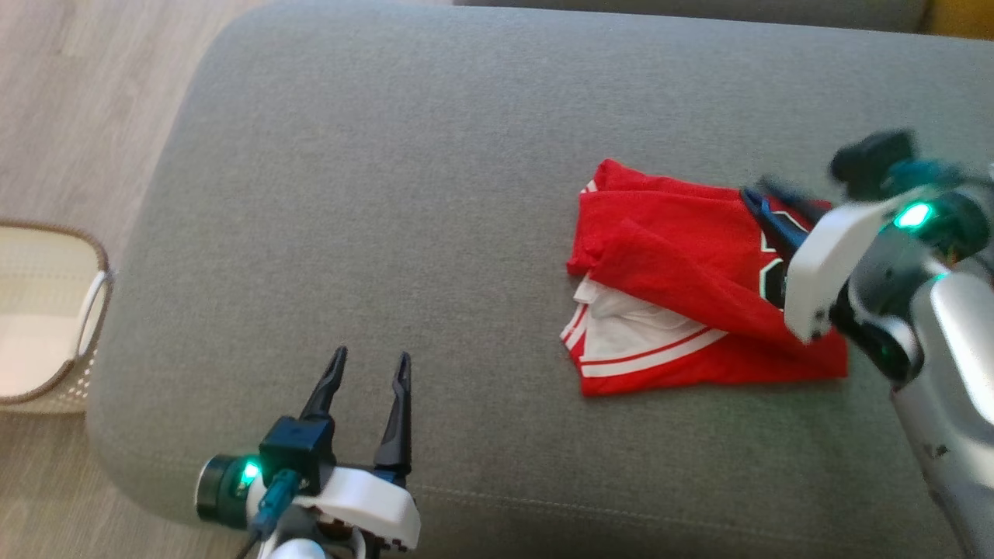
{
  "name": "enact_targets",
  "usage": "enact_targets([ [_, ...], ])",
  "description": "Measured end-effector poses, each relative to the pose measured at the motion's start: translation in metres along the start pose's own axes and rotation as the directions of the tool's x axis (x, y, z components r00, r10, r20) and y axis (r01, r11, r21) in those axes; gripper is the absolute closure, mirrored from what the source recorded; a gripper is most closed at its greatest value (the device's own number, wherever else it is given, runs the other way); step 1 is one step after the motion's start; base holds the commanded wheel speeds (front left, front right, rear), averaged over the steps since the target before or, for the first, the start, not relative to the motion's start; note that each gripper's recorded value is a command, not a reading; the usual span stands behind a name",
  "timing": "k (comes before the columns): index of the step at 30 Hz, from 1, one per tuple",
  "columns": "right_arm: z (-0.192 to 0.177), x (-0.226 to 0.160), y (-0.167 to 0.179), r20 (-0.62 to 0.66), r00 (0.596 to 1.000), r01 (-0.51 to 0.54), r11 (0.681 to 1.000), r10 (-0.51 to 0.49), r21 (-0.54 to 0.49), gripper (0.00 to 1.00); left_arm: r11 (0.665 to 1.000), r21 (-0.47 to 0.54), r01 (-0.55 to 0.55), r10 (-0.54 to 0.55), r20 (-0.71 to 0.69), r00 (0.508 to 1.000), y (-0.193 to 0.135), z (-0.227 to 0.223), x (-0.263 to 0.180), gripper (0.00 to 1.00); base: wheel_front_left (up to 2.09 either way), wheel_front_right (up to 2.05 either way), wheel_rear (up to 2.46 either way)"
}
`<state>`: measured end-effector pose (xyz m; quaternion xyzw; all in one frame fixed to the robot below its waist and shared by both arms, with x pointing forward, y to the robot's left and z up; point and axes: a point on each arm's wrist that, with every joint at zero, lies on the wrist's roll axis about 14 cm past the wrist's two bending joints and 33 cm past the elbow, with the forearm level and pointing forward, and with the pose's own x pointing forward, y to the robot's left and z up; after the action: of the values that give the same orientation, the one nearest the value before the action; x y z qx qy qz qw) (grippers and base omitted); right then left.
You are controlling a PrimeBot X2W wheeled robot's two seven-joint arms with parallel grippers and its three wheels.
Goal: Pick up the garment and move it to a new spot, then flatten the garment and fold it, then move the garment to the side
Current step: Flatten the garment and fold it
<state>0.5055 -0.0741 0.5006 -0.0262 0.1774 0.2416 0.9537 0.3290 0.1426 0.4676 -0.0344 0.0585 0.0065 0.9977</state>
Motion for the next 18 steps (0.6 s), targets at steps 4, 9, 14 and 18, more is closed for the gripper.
enact_targets([
  [4, -0.026, 0.010, 0.003, -0.057, 0.998, -0.040, 0.993, 0.033, -0.109, 1.00, 1.000, 0.002, -0.003, 0.003, 0.000, 1.000, 0.002, 0.000, -0.001, 0.00, 0.00, 0.00, 0.00],
  [9, -0.042, 0.029, 0.015, -0.118, 0.989, -0.112, 0.969, 0.088, -0.219, 1.00, 1.000, -0.002, -0.022, 0.022, -0.008, 1.000, 0.007, -0.002, -0.006, 0.00, 0.00, 0.00, 0.00],
  [14, -0.060, 0.038, 0.049, -0.189, 0.964, -0.227, 0.953, 0.190, -0.201, 1.00, 0.999, -0.003, -0.040, 0.039, -0.015, 0.999, 0.011, -0.004, -0.010, 0.00, 0.00, 0.00, 0.00],
  [18, -0.080, 0.026, 0.081, -0.261, 0.922, -0.325, 0.938, 0.287, -0.117, 1.00, 0.999, -0.005, -0.038, 0.038, -0.005, 0.999, 0.010, -0.001, -0.011, 0.00, 0.00, 0.00, 0.00],
])
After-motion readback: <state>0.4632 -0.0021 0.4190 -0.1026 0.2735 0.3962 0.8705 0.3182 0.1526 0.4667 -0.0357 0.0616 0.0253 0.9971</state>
